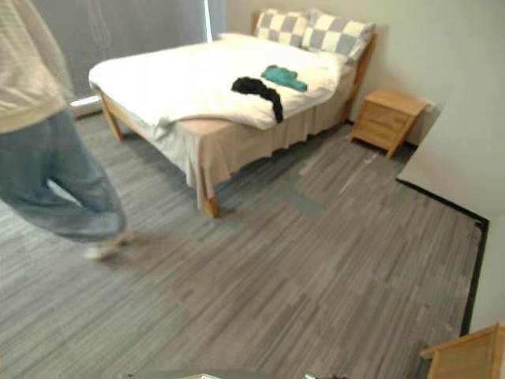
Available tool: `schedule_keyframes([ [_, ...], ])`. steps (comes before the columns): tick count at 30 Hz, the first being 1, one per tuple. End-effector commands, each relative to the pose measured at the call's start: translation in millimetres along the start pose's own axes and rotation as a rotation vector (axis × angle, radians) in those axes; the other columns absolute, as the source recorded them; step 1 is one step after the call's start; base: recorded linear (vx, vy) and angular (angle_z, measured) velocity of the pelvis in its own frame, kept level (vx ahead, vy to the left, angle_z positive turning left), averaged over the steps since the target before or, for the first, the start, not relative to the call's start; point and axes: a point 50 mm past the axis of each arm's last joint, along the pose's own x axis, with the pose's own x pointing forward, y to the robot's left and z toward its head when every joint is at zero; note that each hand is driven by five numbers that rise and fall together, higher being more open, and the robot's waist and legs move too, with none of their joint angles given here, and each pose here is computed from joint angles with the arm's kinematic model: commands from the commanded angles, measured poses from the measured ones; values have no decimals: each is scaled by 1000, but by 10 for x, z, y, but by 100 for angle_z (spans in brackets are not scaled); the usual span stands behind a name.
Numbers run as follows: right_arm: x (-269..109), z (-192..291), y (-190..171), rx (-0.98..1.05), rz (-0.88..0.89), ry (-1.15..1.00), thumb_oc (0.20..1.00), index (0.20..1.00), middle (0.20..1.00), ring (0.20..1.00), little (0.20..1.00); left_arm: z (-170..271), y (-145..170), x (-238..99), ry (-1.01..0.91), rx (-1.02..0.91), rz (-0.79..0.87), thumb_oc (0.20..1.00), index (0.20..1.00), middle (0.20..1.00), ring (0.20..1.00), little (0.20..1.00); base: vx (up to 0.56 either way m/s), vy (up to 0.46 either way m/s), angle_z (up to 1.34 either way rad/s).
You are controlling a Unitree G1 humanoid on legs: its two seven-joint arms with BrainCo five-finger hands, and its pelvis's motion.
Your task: Tidy up the quilt and then pick up the clothes from the bed and put them into the laundry hamper.
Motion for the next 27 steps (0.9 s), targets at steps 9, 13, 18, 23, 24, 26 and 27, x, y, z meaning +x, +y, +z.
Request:
schedule_keyframes([
  [9,23,433,-256,79,-85,-105,1000,1000,1000,1000,1000,569,225,41,-153,96,62,1000,1000,1000,1000,1000,32,47,-20],
  [13,18,479,-288,125,-106,-121,1000,1000,1000,1000,1000,606,272,42,-160,93,83,1000,1000,1000,1000,1000,184,39,-25],
  [18,25,362,-312,156,-117,-85,1000,1000,1000,1000,1000,736,296,33,-206,142,94,1000,1000,1000,1000,1000,451,-101,-17],
  [23,28,95,-261,106,-88,-12,1000,1000,1000,1000,1000,686,331,43,-192,191,101,1000,1000,1000,1000,1000,594,-196,42],
  [24,30,96,-286,93,-90,-13,1000,1000,1000,1000,1000,674,327,43,-188,177,98,1000,1000,1000,1000,1000,693,-405,34],
  [26,35,122,-345,62,-100,-17,1000,1000,1000,1000,1000,687,386,43,-188,149,117,1000,1000,1000,1000,1000,550,-422,15],
  [27,36,242,-446,52,-134,-58,1000,1000,1000,1000,1000,742,433,37,-204,112,141,1000,1000,1000,1000,1000,268,-269,12],
])
